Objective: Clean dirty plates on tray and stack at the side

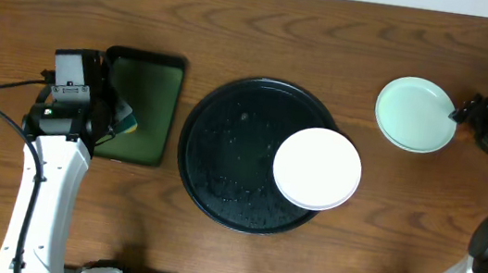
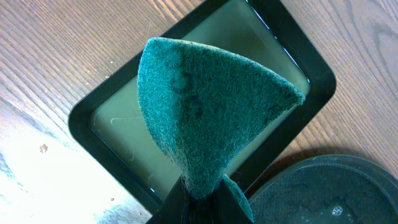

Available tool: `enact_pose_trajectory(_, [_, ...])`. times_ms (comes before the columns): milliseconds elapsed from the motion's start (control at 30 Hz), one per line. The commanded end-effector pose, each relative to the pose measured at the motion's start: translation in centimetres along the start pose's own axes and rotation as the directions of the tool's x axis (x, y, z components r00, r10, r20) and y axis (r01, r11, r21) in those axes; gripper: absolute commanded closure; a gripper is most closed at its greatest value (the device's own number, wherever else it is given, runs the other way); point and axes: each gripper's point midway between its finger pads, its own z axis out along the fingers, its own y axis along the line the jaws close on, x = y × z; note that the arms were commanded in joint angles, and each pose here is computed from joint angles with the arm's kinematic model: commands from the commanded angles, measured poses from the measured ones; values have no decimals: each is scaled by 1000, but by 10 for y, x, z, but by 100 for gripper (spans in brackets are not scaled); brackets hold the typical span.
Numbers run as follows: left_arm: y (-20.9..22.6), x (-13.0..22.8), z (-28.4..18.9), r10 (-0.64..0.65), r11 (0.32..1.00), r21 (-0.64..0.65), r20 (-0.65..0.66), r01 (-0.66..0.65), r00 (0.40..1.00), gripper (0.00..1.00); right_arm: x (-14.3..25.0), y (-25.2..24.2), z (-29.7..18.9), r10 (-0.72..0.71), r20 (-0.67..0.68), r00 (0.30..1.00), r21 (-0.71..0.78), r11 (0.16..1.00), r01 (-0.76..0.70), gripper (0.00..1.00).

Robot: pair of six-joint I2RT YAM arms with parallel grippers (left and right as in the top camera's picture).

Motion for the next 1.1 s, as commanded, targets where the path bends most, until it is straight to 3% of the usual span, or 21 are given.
enact_pose_trajectory(0, [3, 1, 2, 3, 1000, -6, -3, -3, 1000, 92, 6, 48, -61, -64, 73, 995, -158, 985, 75, 18])
enact_pose_trajectory(167, [3, 1, 2, 3, 1000, -7, -4, -3, 1000, 92, 63, 83, -119, -170, 45, 984, -186, 967, 175, 16])
enact_pose_trajectory(233, [3, 1, 2, 3, 1000, -7, -4, -3, 1000, 92, 90, 89, -143, -211, 42, 977, -143, 966, 215, 1])
enact_pose_trajectory(400, [3, 1, 2, 3, 1000, -7, -4, -3, 1000, 93, 146, 73, -180, -118, 27, 993, 28, 993, 118, 1])
enact_pose_trajectory(500, [3, 1, 2, 3, 1000, -7, -4, -3, 1000, 93, 172, 74, -184, -132, 39, 991, 29, 991, 131, 1])
enact_pose_trajectory(733, [3, 1, 2, 3, 1000, -7, -4, -3, 1000, 92, 214, 88, -134, -252, -23, 967, -63, 966, 250, 1])
enact_pose_trajectory(800, [3, 1, 2, 3, 1000, -7, -5, -3, 1000, 92, 223, 87, -106, -274, -49, 960, -67, 960, 271, 10])
enact_pose_trajectory(933, [3, 2, 2, 4, 1000, -9, -7, -4, 1000, 92, 235, 84, -61, -254, -93, 963, -72, 966, 248, 6])
enact_pose_trajectory(1067, [4, 3, 2, 4, 1000, -11, -10, -4, 1000, 92, 246, 80, -25, -231, -160, 960, -52, 973, 226, 18])
